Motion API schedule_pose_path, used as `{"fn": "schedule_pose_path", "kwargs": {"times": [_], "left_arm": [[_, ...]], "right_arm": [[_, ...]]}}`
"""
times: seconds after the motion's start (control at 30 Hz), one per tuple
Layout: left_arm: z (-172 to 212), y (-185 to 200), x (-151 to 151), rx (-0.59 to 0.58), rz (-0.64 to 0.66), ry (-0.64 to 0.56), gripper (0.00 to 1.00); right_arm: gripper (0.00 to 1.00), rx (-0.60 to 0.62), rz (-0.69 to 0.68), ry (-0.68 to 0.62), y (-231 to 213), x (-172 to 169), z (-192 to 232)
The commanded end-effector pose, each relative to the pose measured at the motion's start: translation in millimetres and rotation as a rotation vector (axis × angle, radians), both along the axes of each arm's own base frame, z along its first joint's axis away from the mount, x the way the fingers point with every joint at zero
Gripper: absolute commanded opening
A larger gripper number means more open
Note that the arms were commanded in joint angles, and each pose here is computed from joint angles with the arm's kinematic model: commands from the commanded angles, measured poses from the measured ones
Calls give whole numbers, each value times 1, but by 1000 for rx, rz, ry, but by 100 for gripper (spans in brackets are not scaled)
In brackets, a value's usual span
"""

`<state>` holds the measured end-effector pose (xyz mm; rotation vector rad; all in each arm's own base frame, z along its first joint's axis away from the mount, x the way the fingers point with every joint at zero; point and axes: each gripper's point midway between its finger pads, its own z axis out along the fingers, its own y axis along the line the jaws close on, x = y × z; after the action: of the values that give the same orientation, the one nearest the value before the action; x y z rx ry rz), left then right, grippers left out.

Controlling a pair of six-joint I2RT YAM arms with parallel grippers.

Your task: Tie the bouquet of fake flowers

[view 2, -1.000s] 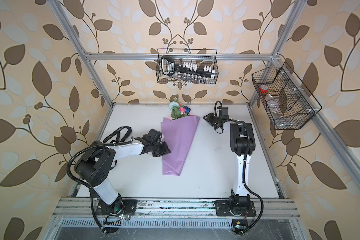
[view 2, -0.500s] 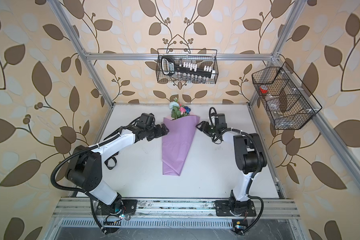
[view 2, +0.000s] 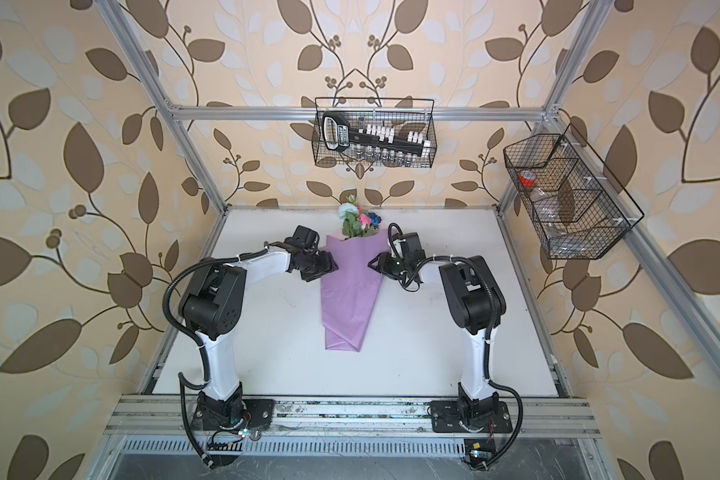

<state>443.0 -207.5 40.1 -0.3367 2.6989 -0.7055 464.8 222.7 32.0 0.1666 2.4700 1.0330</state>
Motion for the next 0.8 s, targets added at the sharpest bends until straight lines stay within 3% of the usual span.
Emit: {"fn": "schedule_pose_path", "kwargs": {"times": [0.0,0.1,0.2,0.5,0.77], "left_arm": [[-9,-15,5,-72,-43,22,35],[-13,-29,4,-100,-75,22,19],[-15,-45,2,-127,-105,17,11],[-22,-133,-10,-264,-169,1,4],[-24,-229,-10,-447,-185,6,6]], "right_arm": [[28,-35,-25,48,-8,3,-18],[10,-56,-61,71,-27,5,-26],[2,-72,-113,85,-56,4,-31],[0,-156,-305,93,-171,-16,-28],[0,-334,-407,89,-268,-30,-21]]}}
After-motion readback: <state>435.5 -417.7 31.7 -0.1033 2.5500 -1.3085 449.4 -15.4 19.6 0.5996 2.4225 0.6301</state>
